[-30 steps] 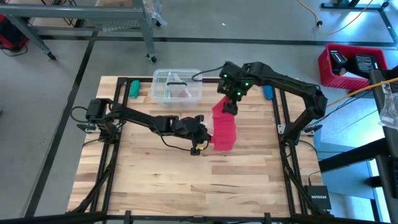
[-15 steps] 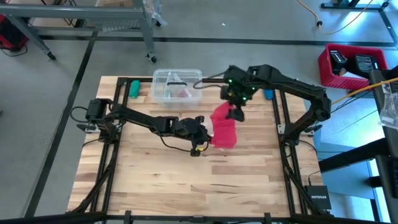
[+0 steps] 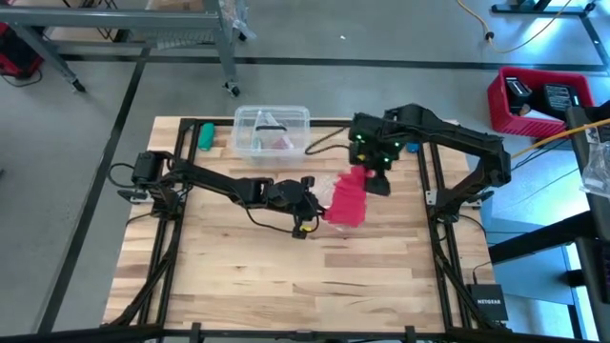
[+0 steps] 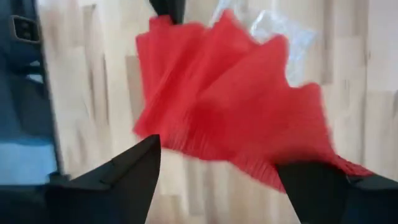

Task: Roll bandage
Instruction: Roll the red bandage

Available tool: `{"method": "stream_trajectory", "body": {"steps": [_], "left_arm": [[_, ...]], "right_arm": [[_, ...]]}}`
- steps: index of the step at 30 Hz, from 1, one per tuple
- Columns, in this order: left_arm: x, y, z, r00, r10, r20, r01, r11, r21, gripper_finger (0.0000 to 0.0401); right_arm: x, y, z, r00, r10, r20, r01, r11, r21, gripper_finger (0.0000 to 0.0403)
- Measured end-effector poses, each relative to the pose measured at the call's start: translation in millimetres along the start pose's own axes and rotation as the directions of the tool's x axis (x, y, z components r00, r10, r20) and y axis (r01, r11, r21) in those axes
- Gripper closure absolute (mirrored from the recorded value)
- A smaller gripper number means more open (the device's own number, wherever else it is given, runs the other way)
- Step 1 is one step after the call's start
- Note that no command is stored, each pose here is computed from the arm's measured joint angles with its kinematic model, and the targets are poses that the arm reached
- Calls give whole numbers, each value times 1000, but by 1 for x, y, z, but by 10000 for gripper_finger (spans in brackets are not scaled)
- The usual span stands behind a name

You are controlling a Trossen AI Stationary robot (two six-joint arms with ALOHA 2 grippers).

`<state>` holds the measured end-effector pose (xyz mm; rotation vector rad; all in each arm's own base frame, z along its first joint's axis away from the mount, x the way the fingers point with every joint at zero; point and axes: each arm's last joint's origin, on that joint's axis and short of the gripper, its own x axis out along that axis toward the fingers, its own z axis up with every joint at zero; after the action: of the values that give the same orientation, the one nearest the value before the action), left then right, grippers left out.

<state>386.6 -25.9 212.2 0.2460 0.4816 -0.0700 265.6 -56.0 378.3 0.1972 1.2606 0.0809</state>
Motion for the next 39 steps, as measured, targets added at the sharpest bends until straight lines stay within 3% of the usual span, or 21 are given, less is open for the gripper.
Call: {"method": "stream_trajectory", "body": {"steps": [2,4,6,9,11,15,20,24,26,28,31,34,36,39], "left_arm": [[0,-1,1,1000,-1,6,1,1000,16,388],[0,-3,1,1000,-4,9,3,1000,31,388],[0,-3,1,1000,-2,9,1,999,32,388],[0,-4,1,1000,-7,6,7,1000,27,388],[0,-4,1,1000,-9,4,9,1000,25,388],[0,-4,1,1000,-4,4,4,1000,27,388],[0,1,-3,998,55,-41,-55,998,23,388],[-2,2,-19,970,115,-216,-105,993,60,388],[-3,3,-24,959,113,-260,-100,993,63,388],[-3,3,-24,960,101,-261,-88,994,62,388],[-2,0,-20,976,42,-212,-30,998,61,388],[-2,-1,-19,979,13,-202,-6,999,36,388],[-3,-1,-21,974,8,-226,-5,1000,13,388],[-2,0,-24,970,13,-242,-18,1000,-17,388]], "right_arm": [[-1,-6,21,968,-152,199,153,988,6,97],[-1,-12,39,892,-261,370,232,965,123,97],[2,-11,34,925,-197,326,156,977,148,97],[-3,-6,14,990,-32,135,33,999,-5,97],[-8,-4,4,997,-52,62,50,998,39,97],[-16,-1,5,979,-148,139,135,986,97,97],[-20,13,11,969,-31,245,37,999,-20,97],[-22,22,0,984,44,173,-34,998,-60,97],[-23,23,-1,984,-16,175,27,998,-57,97],[-25,18,6,955,-170,244,181,983,-26,97],[-26,9,21,839,-395,374,397,915,74,97],[-25,5,25,748,-537,389,533,836,130,97],[-20,3,20,749,-577,327,574,811,116,97],[-9,3,8,838,-505,207,501,862,77,97]]}}
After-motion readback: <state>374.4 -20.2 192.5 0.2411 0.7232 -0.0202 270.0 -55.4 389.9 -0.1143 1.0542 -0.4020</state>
